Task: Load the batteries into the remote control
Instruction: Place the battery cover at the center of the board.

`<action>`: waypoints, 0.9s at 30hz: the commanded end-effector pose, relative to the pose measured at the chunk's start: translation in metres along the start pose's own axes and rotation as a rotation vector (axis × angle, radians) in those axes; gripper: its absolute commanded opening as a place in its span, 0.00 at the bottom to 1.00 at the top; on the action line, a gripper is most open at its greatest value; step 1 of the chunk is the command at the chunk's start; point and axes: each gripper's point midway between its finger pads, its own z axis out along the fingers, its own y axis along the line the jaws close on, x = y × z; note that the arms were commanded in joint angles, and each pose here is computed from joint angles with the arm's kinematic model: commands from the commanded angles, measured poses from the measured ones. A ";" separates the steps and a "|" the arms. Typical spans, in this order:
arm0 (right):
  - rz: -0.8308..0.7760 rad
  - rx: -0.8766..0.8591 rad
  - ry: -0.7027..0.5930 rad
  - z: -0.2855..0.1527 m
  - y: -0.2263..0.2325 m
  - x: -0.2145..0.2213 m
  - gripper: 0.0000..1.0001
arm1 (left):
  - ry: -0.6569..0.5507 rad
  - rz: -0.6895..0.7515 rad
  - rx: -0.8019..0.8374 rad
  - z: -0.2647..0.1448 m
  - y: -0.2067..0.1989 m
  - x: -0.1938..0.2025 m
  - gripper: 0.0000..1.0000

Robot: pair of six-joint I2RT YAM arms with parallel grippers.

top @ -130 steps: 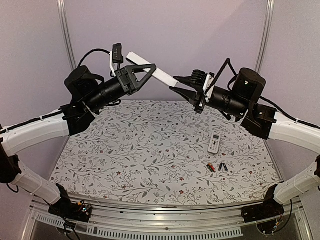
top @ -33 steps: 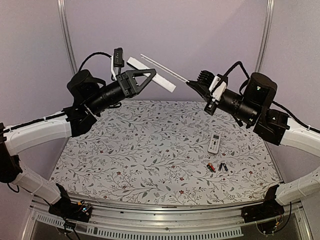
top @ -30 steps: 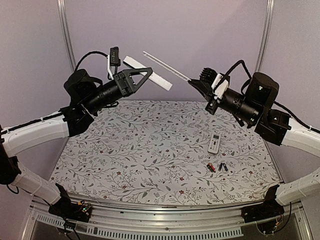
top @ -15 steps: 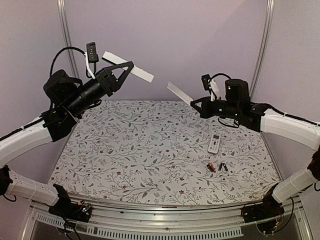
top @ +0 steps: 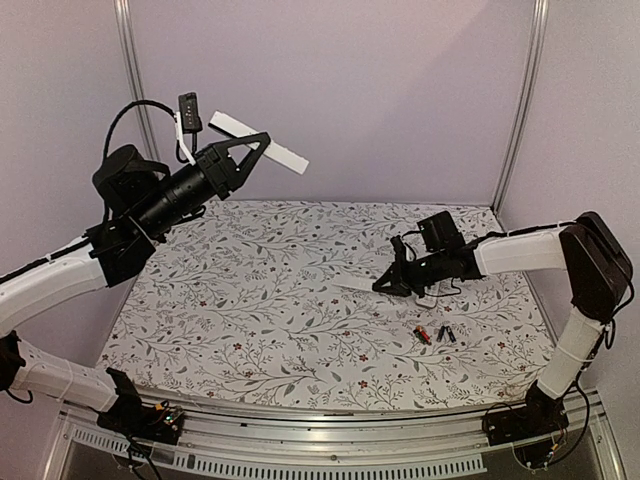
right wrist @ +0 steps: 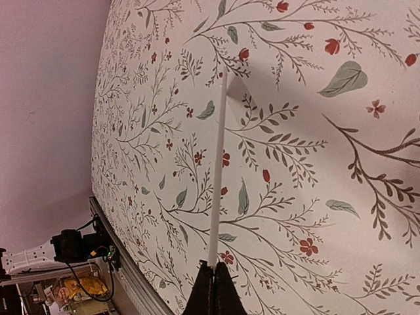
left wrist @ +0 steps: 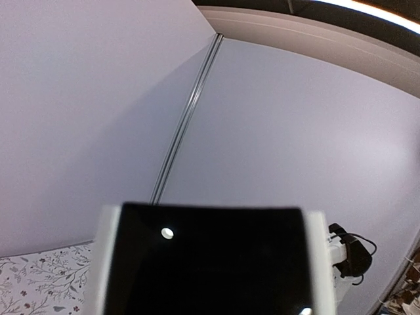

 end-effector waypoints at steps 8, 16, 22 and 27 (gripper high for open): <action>0.148 0.071 0.118 0.015 -0.050 0.025 0.15 | 0.000 0.036 -0.011 -0.001 0.004 0.000 0.00; 0.116 0.127 0.100 0.005 -0.053 0.012 0.23 | -0.007 0.047 -0.018 -0.002 0.004 -0.004 0.00; -0.153 0.085 -0.027 -0.029 0.006 -0.034 0.36 | 0.036 0.099 0.004 0.001 0.000 0.005 0.00; -0.765 -0.088 -0.320 -0.113 0.154 -0.051 0.98 | 0.094 0.300 0.156 0.002 -0.041 0.027 0.00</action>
